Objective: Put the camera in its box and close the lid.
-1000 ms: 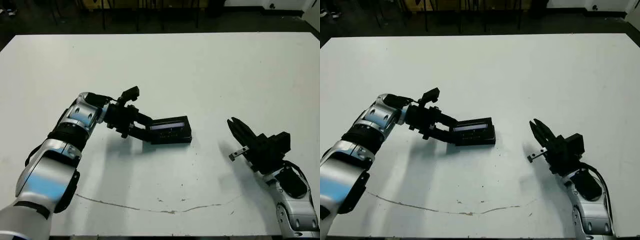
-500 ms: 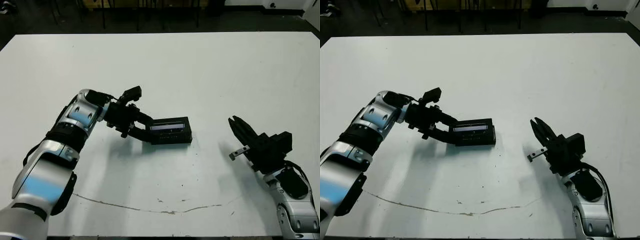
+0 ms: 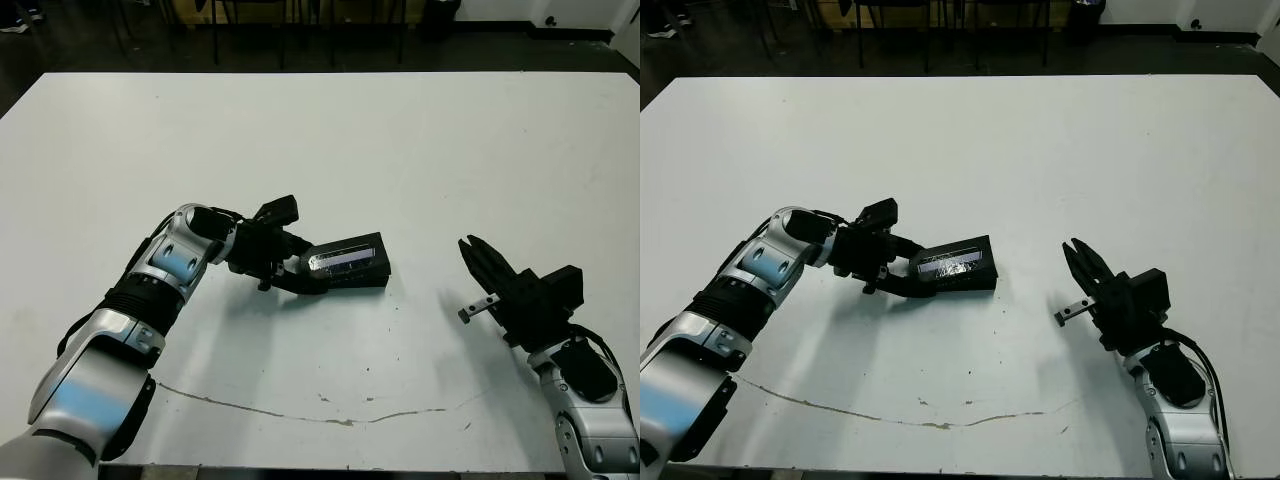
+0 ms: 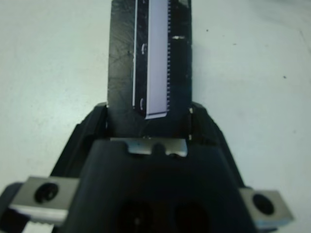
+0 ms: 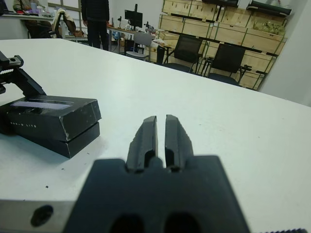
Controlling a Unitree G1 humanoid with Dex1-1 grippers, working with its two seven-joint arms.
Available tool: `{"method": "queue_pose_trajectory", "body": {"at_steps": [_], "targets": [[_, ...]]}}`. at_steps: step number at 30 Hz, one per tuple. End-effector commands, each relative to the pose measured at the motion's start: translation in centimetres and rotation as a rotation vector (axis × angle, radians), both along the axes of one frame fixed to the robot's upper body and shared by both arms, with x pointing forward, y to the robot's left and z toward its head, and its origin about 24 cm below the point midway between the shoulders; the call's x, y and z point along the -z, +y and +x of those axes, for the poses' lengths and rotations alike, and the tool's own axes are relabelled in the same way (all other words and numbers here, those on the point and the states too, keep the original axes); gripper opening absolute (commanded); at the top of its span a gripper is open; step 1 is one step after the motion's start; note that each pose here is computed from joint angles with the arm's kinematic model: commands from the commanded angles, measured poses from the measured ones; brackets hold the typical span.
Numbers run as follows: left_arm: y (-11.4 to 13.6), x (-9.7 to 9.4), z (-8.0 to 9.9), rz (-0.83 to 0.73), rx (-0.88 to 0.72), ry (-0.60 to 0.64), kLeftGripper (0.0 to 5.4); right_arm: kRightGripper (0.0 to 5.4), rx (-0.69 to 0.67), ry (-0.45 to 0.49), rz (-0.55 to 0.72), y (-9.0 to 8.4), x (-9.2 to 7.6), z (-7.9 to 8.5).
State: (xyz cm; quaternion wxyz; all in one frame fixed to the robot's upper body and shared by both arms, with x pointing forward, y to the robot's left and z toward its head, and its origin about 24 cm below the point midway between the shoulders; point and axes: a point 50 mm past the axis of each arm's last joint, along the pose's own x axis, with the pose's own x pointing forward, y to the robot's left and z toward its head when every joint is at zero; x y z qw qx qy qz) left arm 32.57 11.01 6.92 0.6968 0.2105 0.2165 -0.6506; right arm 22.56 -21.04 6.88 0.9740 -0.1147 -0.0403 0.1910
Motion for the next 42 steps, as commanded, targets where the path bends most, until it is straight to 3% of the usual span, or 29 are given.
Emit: {"method": "queue_pose_trajectory", "body": {"at_steps": [1, 9, 16, 21, 37, 42], "targets": [[-0.9, 3.3, -1.7, 0.075, 0.034, 0.099, 2.65, 0.0, 0.007, 0.025, 0.004, -0.2, 0.4, -0.2], [-2.5, 2.0, -1.3, 0.118, 0.107, 0.069, 2.65, 0.0, 0.008, 0.024, 0.001, 0.0, 0.4, -0.3], [-4.7, 0.5, -0.6, 0.282, 0.251, 0.082, 2.65, 0.0, 0.015, 0.041, -0.001, 0.2, 0.3, -0.3], [-5.4, 0.4, -0.2, 0.331, 0.286, 0.094, 2.65, 0.0, 0.01, 0.031, 0.0, 0.3, 0.3, -0.3], [-2.5, 2.4, -0.2, 0.337, 0.251, 0.135, 2.65, 0.0, 0.001, 0.033, 0.013, 0.1, 0.4, -0.3], [-1.3, 2.0, -0.1, 0.321, 0.266, 0.076, 3.56, 0.0, 0.005, 0.037, -0.013, 0.1, 0.2, -0.4]]}}
